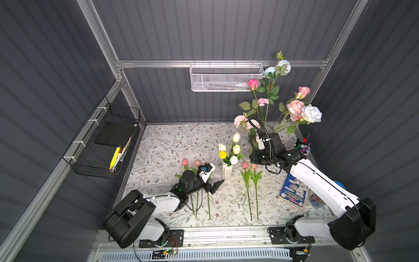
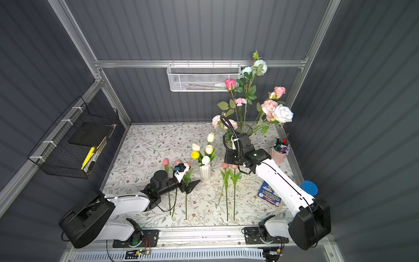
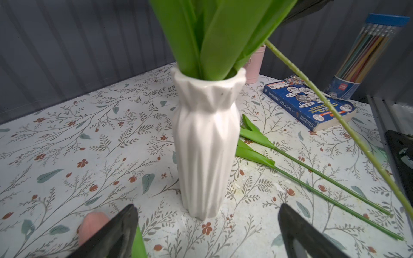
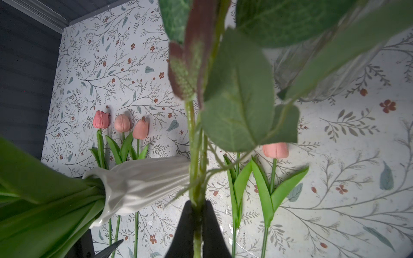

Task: Pick out pink flowers from the vase
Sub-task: Pick up the vase from the center of the board.

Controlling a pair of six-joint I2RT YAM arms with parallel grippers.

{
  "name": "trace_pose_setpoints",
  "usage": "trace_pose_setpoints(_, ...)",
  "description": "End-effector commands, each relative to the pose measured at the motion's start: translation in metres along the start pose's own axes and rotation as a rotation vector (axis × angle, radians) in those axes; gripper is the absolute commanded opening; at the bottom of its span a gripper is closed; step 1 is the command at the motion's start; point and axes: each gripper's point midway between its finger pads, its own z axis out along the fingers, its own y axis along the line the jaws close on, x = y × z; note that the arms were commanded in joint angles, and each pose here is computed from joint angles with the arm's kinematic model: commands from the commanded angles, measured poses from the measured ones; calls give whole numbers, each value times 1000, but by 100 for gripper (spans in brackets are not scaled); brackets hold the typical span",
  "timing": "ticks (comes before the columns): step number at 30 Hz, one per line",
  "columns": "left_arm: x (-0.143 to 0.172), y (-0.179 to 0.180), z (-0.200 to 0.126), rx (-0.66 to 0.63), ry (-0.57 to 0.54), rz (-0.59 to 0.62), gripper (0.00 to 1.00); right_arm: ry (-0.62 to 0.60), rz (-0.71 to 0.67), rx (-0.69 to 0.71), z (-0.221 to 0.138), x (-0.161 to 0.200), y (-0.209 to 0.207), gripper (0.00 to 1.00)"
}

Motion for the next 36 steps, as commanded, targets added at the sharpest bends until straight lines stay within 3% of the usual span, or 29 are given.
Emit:
trace_pose_setpoints(1,-28,-4,12,22,-110,51,99,-1,6,-17,6,-1,1,0)
trace_pose_setpoints(12,-24,18,50,-55,-148,-23,99,12,22,-7,8,-3,-1,0)
trace_pose_setpoints(20,-20,10,67,17,-167,-32,98,31,41,7,9,0,-7,0)
trace_pose_setpoints(31,-16,1,75,78,-178,-20,71,44,51,11,9,2,-12,0)
trace_pose_setpoints(36,-16,2,74,71,-185,-18,67,48,55,13,8,3,-13,0)
